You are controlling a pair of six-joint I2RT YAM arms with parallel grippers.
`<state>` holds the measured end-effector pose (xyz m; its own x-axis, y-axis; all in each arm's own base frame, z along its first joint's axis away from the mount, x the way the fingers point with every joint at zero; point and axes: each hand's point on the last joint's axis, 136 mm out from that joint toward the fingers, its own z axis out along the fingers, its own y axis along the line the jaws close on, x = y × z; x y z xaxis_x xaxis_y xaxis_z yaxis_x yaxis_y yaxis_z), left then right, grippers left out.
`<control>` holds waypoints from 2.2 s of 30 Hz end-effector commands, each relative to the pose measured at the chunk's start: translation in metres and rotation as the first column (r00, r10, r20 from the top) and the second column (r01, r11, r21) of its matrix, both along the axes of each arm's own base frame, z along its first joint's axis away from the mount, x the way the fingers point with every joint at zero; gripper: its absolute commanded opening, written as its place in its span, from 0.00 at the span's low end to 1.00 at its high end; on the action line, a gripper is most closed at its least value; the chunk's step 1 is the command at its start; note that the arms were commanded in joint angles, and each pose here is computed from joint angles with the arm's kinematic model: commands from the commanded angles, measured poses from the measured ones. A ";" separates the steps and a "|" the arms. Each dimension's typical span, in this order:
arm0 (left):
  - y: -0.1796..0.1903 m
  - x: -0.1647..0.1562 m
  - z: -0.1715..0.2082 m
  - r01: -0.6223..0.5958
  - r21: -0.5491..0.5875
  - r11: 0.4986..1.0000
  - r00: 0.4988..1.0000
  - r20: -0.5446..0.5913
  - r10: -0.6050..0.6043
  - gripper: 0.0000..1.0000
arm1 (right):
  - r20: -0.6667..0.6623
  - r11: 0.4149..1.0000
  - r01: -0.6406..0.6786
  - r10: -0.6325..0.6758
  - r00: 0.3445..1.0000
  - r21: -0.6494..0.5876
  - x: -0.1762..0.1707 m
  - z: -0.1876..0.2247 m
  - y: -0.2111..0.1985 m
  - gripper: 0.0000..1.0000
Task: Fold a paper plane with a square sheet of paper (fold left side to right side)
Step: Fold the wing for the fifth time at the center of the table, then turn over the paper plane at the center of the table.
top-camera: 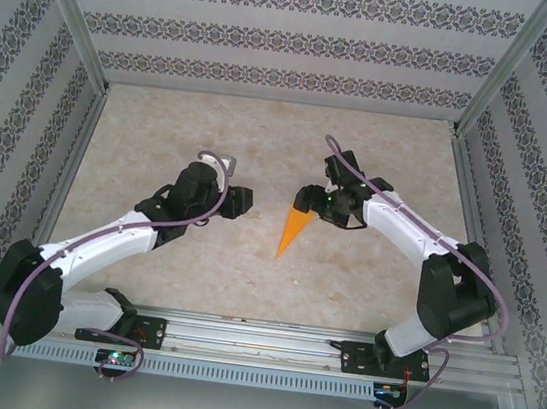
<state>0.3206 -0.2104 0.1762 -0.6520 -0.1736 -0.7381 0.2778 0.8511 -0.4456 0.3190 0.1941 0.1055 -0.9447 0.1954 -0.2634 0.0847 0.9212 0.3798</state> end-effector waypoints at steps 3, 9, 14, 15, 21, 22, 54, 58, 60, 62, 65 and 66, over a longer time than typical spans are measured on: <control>0.035 0.002 -0.002 -0.097 0.085 0.992 0.991 0.100 0.088 0.67 | 0.033 0.984 0.058 -0.053 0.998 -0.167 -0.017 0.015 -0.017 0.92; 0.052 -0.009 -0.009 -0.121 0.111 0.986 0.987 0.116 0.108 0.83 | 0.021 0.961 0.093 -0.090 0.996 -0.260 -0.024 0.023 -0.012 0.98; 0.068 -0.014 -0.010 -0.164 0.122 0.979 0.979 0.142 0.147 0.96 | -0.023 0.931 0.094 -0.110 0.994 -0.354 -0.026 0.022 -0.004 0.98; 0.071 -0.016 -0.011 -0.173 0.123 0.977 0.977 0.146 0.155 0.98 | -0.027 0.924 0.090 -0.108 0.994 -0.371 -0.025 0.022 -0.002 0.98; 0.082 -0.022 -0.022 -0.188 0.122 0.975 0.978 0.117 0.174 1.00 | -0.010 0.918 0.072 -0.083 0.997 -0.391 -0.011 0.025 0.021 0.98; 0.083 -0.023 -0.024 -0.187 0.125 0.974 0.979 0.110 0.174 1.00 | -0.010 0.917 0.070 -0.080 0.997 -0.394 -0.009 0.024 0.024 0.98; 0.092 -0.034 -0.045 -0.200 0.118 0.973 0.980 0.033 0.198 1.00 | -0.090 0.860 0.121 -0.190 0.978 -0.496 0.023 -0.064 0.029 0.65; 0.093 -0.034 -0.045 -0.201 0.117 0.973 0.980 0.030 0.199 1.00 | -0.103 0.858 0.121 -0.198 0.975 -0.500 0.021 -0.071 0.027 0.61; 0.093 -0.034 -0.045 -0.200 0.120 0.973 0.980 0.029 0.198 1.00 | -0.108 0.857 0.121 -0.201 0.974 -0.501 0.020 -0.075 0.027 0.59; 0.093 -0.034 -0.045 -0.202 0.120 0.972 0.979 0.027 0.200 1.00 | -0.113 0.855 0.120 -0.203 0.973 -0.504 0.019 -0.077 0.026 0.55; 0.094 -0.034 -0.045 -0.203 0.121 0.972 0.979 0.029 0.201 1.00 | -0.122 0.854 0.122 -0.211 0.970 -0.506 0.017 -0.082 0.024 0.49; 0.094 -0.035 -0.045 -0.203 0.121 0.972 0.979 0.028 0.201 1.00 | -0.122 0.854 0.124 -0.214 0.969 -0.506 0.017 -0.082 0.023 0.48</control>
